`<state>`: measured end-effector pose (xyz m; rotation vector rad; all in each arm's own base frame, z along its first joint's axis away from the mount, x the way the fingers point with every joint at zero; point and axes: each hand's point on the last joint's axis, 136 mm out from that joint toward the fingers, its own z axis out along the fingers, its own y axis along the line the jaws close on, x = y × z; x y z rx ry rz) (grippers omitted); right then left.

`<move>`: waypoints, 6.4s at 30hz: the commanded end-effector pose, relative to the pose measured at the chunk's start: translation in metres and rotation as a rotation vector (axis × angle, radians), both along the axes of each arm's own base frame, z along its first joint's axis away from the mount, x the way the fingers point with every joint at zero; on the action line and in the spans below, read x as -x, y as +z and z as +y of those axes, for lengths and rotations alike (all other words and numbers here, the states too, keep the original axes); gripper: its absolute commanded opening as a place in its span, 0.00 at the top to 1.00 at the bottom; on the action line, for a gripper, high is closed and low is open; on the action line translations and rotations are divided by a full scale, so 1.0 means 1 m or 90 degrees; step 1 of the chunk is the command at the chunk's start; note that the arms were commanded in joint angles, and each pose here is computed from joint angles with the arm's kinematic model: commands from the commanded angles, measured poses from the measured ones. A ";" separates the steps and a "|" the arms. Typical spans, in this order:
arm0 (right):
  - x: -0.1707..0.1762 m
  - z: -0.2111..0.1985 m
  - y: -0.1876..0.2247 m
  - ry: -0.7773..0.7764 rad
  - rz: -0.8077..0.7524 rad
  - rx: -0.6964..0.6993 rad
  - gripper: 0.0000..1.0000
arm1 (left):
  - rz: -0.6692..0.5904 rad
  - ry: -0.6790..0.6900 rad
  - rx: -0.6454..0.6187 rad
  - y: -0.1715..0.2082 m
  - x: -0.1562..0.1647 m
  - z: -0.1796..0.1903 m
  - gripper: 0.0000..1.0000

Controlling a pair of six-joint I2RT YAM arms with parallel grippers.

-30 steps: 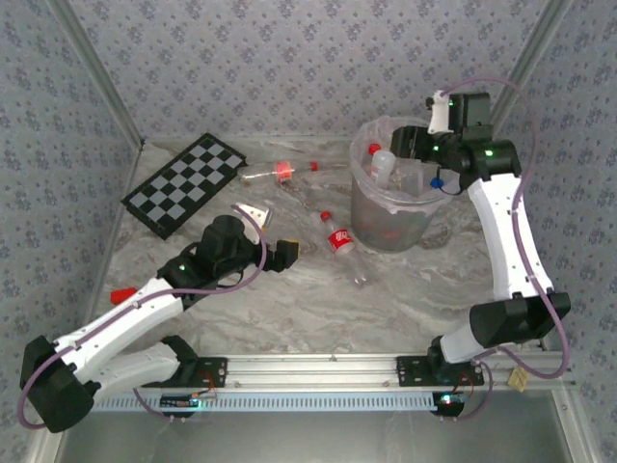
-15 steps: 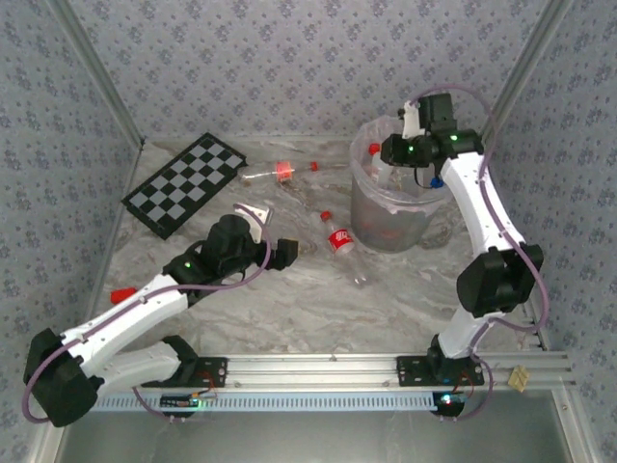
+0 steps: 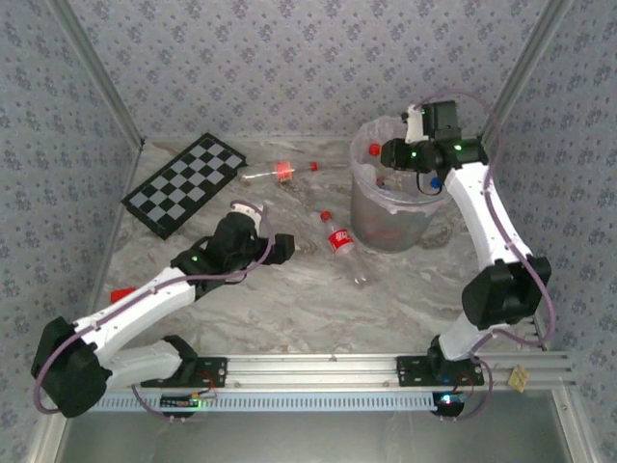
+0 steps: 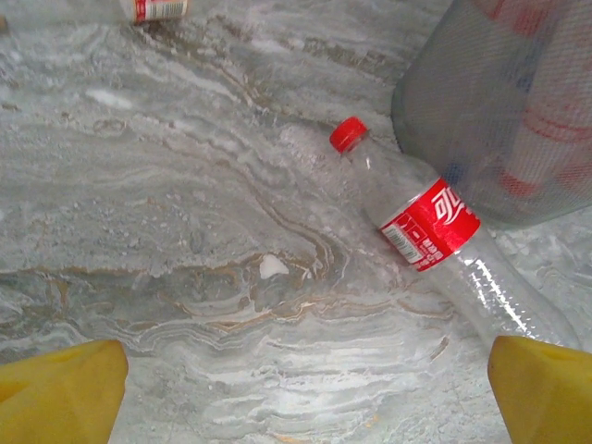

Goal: Put the plastic bottles in the bin

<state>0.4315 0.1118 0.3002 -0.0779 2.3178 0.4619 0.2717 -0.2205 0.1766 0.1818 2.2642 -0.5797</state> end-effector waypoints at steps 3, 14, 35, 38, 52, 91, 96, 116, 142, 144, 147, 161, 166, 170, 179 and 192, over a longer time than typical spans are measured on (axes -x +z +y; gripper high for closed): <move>0.041 -0.017 0.081 -0.041 -0.118 0.008 0.51 | 0.010 0.010 0.031 0.004 -0.006 -0.006 0.00; 0.100 -0.008 0.074 -0.015 -0.141 0.021 0.40 | 0.059 0.237 0.046 0.009 -0.076 0.032 0.02; 0.154 -0.047 0.056 -0.070 -0.123 0.056 0.28 | 0.255 0.654 0.465 -0.027 -0.239 0.041 0.06; 0.155 -0.051 0.056 -0.075 -0.121 0.042 0.28 | 0.274 0.688 0.484 -0.043 -0.249 0.045 0.07; 0.164 -0.068 0.058 -0.098 -0.125 0.080 0.27 | 0.325 0.757 0.513 -0.110 -0.296 0.059 0.09; 0.146 0.123 0.083 0.329 -0.057 -0.051 0.30 | 0.019 0.072 0.492 0.150 -0.105 0.027 0.52; 0.123 0.165 0.053 0.358 0.005 -0.056 0.25 | 0.032 0.067 0.475 0.147 -0.057 0.018 0.52; 0.162 0.232 0.020 0.549 0.130 -0.172 0.11 | 0.029 0.082 0.568 0.159 -0.062 0.007 0.54; 0.127 0.229 -0.008 0.480 0.169 -0.141 0.36 | 0.039 0.099 0.549 0.146 -0.067 0.001 0.46; 0.127 0.227 0.001 0.478 0.155 -0.143 0.43 | 0.038 0.107 0.531 0.142 -0.067 0.004 0.35; 0.124 0.223 0.015 0.467 0.137 -0.146 0.49 | 0.023 0.124 0.513 0.143 -0.066 0.011 0.25; 0.095 0.014 0.091 0.106 -0.036 0.218 0.55 | 0.019 0.184 0.375 0.111 -0.055 0.039 0.18; 0.064 -0.054 0.083 0.035 -0.028 0.366 0.57 | 0.040 0.170 0.390 0.105 -0.058 0.030 0.19; 0.039 -0.084 0.079 0.017 -0.032 0.448 0.58 | 0.047 0.159 0.394 0.106 -0.056 0.027 0.19; 0.000 -0.090 0.052 0.070 -0.016 0.481 0.58 | 0.039 0.165 0.404 0.108 -0.047 0.033 0.20; 0.011 -0.086 0.072 0.079 -0.021 0.445 0.14 | 0.029 0.162 0.391 0.111 -0.040 0.037 0.20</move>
